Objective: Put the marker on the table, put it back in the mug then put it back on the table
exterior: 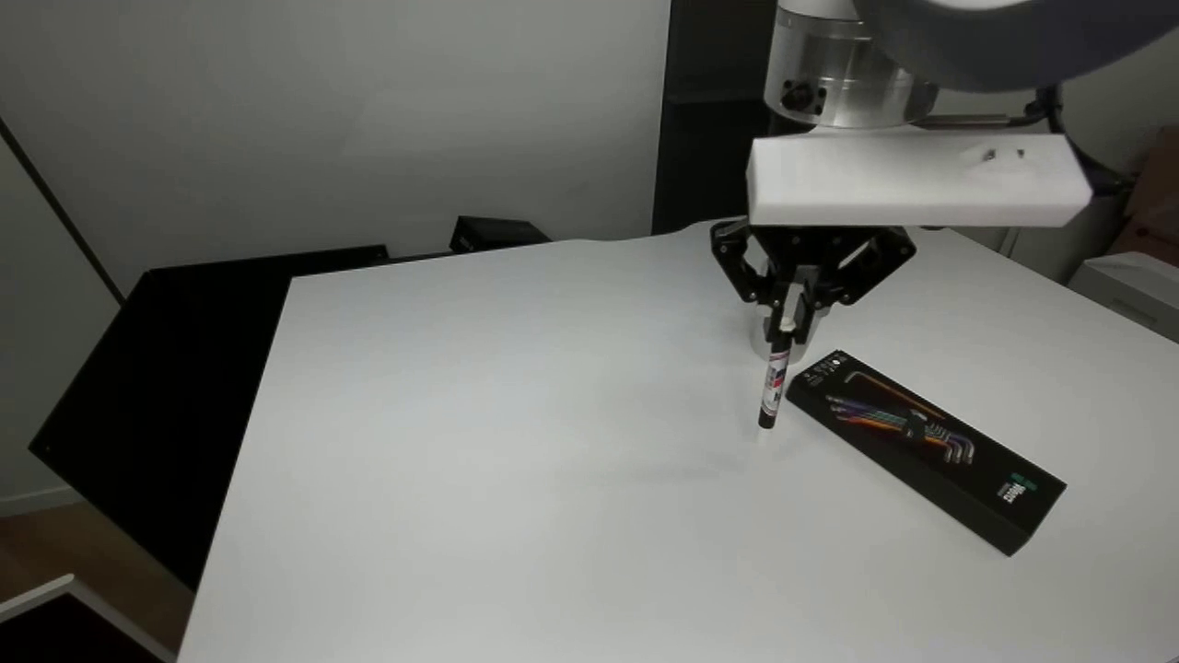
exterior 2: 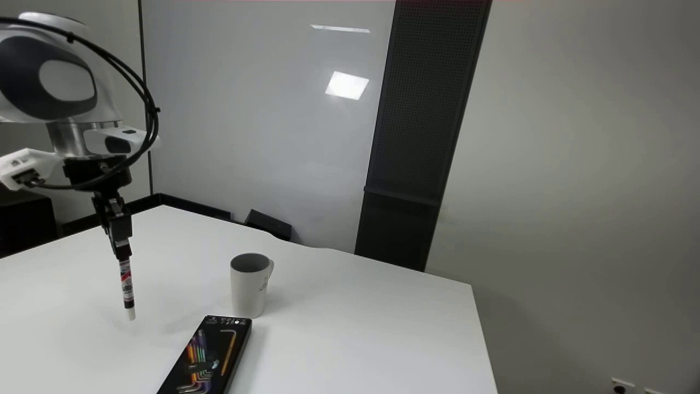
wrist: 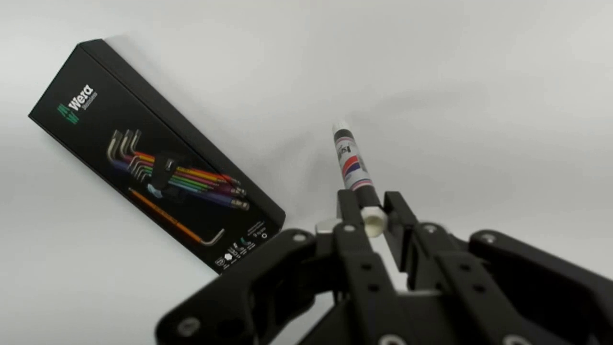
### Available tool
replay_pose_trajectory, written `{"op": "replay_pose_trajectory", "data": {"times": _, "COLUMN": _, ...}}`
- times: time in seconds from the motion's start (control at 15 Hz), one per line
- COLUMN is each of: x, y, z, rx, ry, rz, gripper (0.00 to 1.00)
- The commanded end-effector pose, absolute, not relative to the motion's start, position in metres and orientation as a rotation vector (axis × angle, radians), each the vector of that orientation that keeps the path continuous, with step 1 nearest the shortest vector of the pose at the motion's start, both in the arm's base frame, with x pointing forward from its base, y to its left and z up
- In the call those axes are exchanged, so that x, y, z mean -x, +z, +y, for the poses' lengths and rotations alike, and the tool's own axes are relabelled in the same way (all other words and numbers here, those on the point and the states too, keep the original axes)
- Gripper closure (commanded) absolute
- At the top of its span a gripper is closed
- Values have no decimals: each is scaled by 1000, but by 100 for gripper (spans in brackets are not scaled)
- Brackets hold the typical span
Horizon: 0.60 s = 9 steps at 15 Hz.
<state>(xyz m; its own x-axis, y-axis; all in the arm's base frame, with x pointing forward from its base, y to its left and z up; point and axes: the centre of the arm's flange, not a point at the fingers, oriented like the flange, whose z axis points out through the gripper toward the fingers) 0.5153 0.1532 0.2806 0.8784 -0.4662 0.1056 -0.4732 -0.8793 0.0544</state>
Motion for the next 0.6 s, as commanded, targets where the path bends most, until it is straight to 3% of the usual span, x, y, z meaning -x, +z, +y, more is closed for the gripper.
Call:
{"op": "replay_pose_trajectory", "data": {"times": 0.0, "x": -544, "y": 254, "z": 155, "rx": -2962, "ry": -71, "rz": -747, "gripper": 93}}
{"op": "replay_pose_trajectory", "data": {"times": 0.53, "x": -581, "y": 205, "z": 133, "rx": -2933, "ry": -497, "rz": -675, "gripper": 93}}
